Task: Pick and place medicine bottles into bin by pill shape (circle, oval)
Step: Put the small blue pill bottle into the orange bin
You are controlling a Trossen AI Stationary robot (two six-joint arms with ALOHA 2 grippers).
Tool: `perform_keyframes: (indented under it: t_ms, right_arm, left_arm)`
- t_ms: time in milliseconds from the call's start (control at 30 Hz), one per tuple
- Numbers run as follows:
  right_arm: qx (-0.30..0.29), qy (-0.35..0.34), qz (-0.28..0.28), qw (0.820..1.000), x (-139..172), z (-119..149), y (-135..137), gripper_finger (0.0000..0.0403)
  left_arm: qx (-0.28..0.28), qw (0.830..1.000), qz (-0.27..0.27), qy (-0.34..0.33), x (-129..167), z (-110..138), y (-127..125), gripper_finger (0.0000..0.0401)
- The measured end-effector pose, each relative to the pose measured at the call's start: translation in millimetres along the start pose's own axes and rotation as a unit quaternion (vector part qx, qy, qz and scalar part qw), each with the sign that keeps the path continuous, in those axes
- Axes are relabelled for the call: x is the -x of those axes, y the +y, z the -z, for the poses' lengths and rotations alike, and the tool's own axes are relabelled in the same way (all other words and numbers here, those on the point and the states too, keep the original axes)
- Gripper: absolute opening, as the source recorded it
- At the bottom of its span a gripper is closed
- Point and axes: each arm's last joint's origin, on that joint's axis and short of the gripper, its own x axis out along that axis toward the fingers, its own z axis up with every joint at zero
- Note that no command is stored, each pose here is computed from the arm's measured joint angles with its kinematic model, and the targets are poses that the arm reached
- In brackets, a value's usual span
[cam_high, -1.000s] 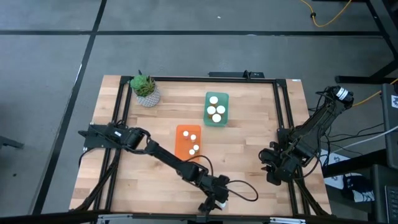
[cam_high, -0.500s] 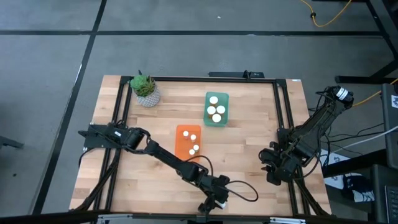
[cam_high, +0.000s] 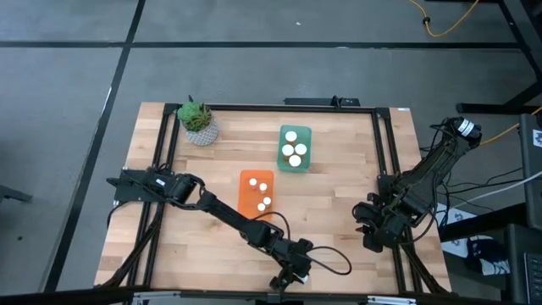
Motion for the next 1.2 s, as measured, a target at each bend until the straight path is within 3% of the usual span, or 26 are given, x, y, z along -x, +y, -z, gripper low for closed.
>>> perform_keyframes:
  t_ms: [300,500,900,1200]
  right_arm:
    - [0.000,0.000,0.000,1.000,0.0,0.0,0.0,0.0135]
    - [0.000,-0.002,0.001,1.000,0.0,-0.1,-0.1,0.0135]
    - [0.000,-0.006,0.002,1.000,0.0,-0.3,-0.1,0.0135]
    - [0.000,-0.009,0.002,1.000,0.0,-0.6,0.1,0.0135]
  left_arm:
    - [-0.019,1.000,-0.003,-0.003,4.6,-4.2,0.9,0.0115]
    - [-0.034,0.998,-0.043,0.026,35.9,-21.2,-2.7,0.0114]
    - [-0.018,0.976,-0.179,0.126,174.1,-60.8,-28.8,0.0114]
    - [0.071,0.928,-0.318,0.181,266.3,-56.4,-30.7,0.0114]
